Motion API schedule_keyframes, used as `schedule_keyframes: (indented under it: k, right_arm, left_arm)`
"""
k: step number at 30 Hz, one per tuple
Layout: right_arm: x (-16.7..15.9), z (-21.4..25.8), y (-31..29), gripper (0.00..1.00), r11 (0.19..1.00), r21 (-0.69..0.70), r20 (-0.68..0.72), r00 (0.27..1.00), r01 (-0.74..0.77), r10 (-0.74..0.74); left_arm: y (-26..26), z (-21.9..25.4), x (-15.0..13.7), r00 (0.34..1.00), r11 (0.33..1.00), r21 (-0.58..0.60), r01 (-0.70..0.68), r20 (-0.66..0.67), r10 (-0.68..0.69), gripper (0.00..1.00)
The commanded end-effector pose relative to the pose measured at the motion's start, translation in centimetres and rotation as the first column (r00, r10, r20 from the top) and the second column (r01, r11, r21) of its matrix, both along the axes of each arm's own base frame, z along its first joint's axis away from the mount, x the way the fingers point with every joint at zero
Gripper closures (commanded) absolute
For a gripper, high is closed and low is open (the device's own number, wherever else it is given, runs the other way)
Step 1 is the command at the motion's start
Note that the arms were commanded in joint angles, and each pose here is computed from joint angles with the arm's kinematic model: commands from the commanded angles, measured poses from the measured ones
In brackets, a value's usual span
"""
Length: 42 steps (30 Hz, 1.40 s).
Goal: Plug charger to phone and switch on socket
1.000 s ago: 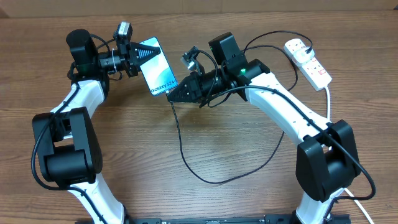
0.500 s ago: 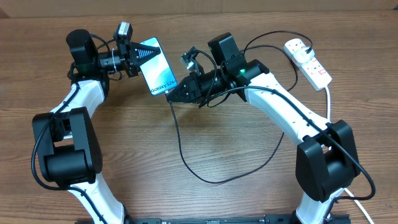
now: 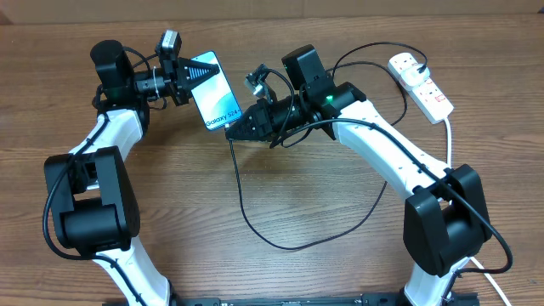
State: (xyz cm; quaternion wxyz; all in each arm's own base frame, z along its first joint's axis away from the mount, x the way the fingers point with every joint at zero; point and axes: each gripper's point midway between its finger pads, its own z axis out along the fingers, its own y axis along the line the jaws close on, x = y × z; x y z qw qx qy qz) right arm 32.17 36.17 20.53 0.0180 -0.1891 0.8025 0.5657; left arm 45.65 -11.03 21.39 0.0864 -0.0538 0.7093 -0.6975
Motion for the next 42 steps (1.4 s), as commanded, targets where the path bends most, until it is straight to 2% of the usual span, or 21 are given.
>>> schedule_keyframes:
  k: [1,7,18,27,31,34,36,37,38,39,42]
  right_arm:
    - [0.4,-0.2,0.5,0.96,1.000,-0.011,0.011,1.000,0.010,-0.010]
    - [0.4,-0.3,0.5,0.96,1.000,-0.013,0.003,1.000,0.013,-0.013]
    - [2.4,-0.5,-1.8,0.96,0.997,-0.027,-0.021,0.997,0.078,-0.078]
    - [2.4,-0.4,-1.9,0.96,0.997,-0.023,-0.023,0.997,0.076,-0.077]
    - [2.1,-1.1,-2.9,0.96,0.996,-0.048,-0.039,0.997,0.069,-0.071]
    - [2.4,-3.6,-4.8,0.96,0.977,-0.178,-0.019,0.993,0.112,-0.118]
    - [3.4,-5.9,-6.4,0.96,0.930,-0.320,0.038,0.983,0.182,-0.179]
    - [4.6,-8.3,-8.4,0.96,0.843,-0.468,0.120,0.964,0.267,-0.239]
    - [4.9,-9.0,-9.1,0.96,0.804,-0.515,0.151,0.955,0.296,-0.255]
    - [5.8,-10.8,-10.6,0.96,0.703,-0.611,0.223,0.932,0.363,-0.287]
    - [6.9,-14.7,-11.5,0.96,0.562,-0.715,0.324,0.910,0.416,-0.260]
  left_arm:
    - [-1.0,1.0,-1.2,0.997,0.997,-0.008,0.074,0.016,-0.074,0.96]
    - [-1.0,1.0,-1.4,0.996,0.996,-0.010,0.087,0.019,-0.087,0.96]
    - [-1.0,1.0,-1.4,0.996,0.996,-0.009,0.090,0.021,-0.090,0.96]
    - [-0.9,1.0,-1.4,0.995,0.996,-0.006,0.088,0.037,-0.088,0.96]
    - [0.7,0.9,-0.4,0.998,1.000,0.004,0.017,0.059,-0.017,0.96]
    - [3.4,0.9,0.7,0.996,0.997,0.010,-0.074,0.060,0.073,0.96]
    - [4.9,0.8,1.0,0.992,0.994,0.011,-0.112,0.060,0.111,0.96]
    - [5.5,0.8,1.2,0.990,0.992,0.012,-0.128,0.060,0.127,0.96]
    - [5.9,0.8,1.2,0.989,0.990,0.012,-0.138,0.060,0.137,0.96]
    - [6.1,0.8,1.3,0.988,0.989,0.013,-0.145,0.060,0.144,0.96]
    - [6.1,0.8,1.4,0.987,0.988,0.014,-0.151,0.060,0.150,0.96]
